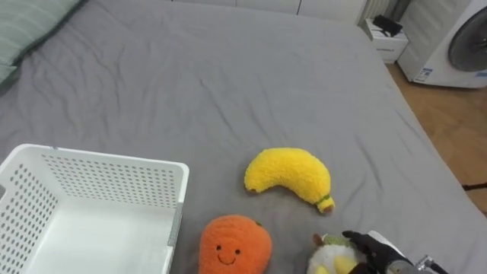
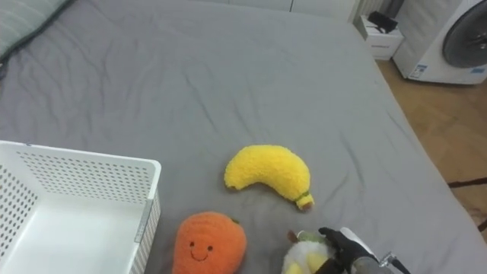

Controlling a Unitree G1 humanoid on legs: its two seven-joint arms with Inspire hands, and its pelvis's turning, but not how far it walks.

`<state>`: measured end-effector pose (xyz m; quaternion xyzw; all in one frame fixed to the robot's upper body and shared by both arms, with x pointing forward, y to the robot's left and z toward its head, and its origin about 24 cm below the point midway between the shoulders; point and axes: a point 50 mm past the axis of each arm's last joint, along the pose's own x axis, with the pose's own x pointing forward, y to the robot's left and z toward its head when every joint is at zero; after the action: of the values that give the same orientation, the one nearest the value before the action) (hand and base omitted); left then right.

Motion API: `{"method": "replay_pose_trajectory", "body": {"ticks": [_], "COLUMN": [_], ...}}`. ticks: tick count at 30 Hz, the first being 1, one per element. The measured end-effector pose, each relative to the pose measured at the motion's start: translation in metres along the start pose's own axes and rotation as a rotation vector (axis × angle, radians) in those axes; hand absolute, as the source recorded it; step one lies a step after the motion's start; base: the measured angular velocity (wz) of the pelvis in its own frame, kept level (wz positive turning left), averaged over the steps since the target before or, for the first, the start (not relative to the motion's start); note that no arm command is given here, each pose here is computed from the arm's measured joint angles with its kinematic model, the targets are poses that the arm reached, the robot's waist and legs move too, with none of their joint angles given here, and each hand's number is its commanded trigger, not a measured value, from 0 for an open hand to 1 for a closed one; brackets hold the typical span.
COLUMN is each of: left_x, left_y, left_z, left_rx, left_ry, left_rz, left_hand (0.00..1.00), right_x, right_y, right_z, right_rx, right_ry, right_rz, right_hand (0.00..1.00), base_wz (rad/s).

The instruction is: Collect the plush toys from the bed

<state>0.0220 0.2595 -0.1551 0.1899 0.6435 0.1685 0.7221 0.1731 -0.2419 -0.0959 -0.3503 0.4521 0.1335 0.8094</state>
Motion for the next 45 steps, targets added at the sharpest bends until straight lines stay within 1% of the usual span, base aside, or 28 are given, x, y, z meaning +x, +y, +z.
{"method": "replay_pose_trajectory", "body": {"ticks": [5, 13, 18, 22, 24, 27, 30, 34, 38, 42, 45], "left_x": [0.000, 0.000, 0.000, 0.000, 0.000, 0.000, 0.000, 0.000, 0.000, 0.000, 0.000], "left_y": [0.000, -0.001, -0.001, -0.001, -0.001, -0.001, -0.001, -0.002, -0.003, -0.003, -0.002], "left_z": [0.000, 0.000, 0.000, 0.001, 0.001, 0.001, 0.001, 0.000, 0.000, 0.001, 0.001], "left_rx": [0.000, -0.005, -0.005, -0.007, -0.007, -0.021, -0.028, -0.054, -0.064, -0.066, -0.066], "left_ry": [-0.001, 0.000, 0.000, -0.002, -0.003, -0.003, -0.003, -0.003, -0.008, -0.018, -0.026], "left_rz": [0.000, 0.001, 0.001, 0.000, -0.001, -0.001, -0.002, -0.012, -0.014, -0.013, -0.009], "left_hand": [0.00, 0.00, 0.00, 0.00, 0.00, 0.00, 0.00, 0.00, 0.00, 0.00, 0.00], "right_x": [0.000, 0.002, 0.000, -0.005, -0.010, -0.023, -0.036, -0.052, -0.068, -0.078, -0.081], "right_y": [-0.001, 0.003, -0.002, -0.015, -0.024, -0.046, -0.062, -0.079, -0.090, -0.098, -0.103], "right_z": [0.000, -0.008, 0.000, 0.017, 0.028, 0.046, 0.059, 0.081, 0.102, 0.116, 0.126], "right_rx": [-0.021, 0.006, 0.000, -0.016, -0.036, -0.016, -0.003, 0.047, 0.078, 0.070, 0.066], "right_ry": [0.008, 0.048, 0.014, -0.055, -0.101, -0.192, -0.263, -0.386, -0.506, -0.570, -0.597], "right_rz": [-0.009, 0.007, -0.019, -0.089, -0.134, -0.231, -0.313, -0.378, -0.416, -0.453, -0.465], "right_hand": [1.00, 1.00, 1.00, 1.00, 1.00, 1.00, 1.00, 1.00, 1.00, 1.00, 1.00], "base_wz": [0.00, 0.00, 0.00, 0.00, 0.00, 0.00, 0.00, -0.03, 0.00, 0.00, 0.00]}}
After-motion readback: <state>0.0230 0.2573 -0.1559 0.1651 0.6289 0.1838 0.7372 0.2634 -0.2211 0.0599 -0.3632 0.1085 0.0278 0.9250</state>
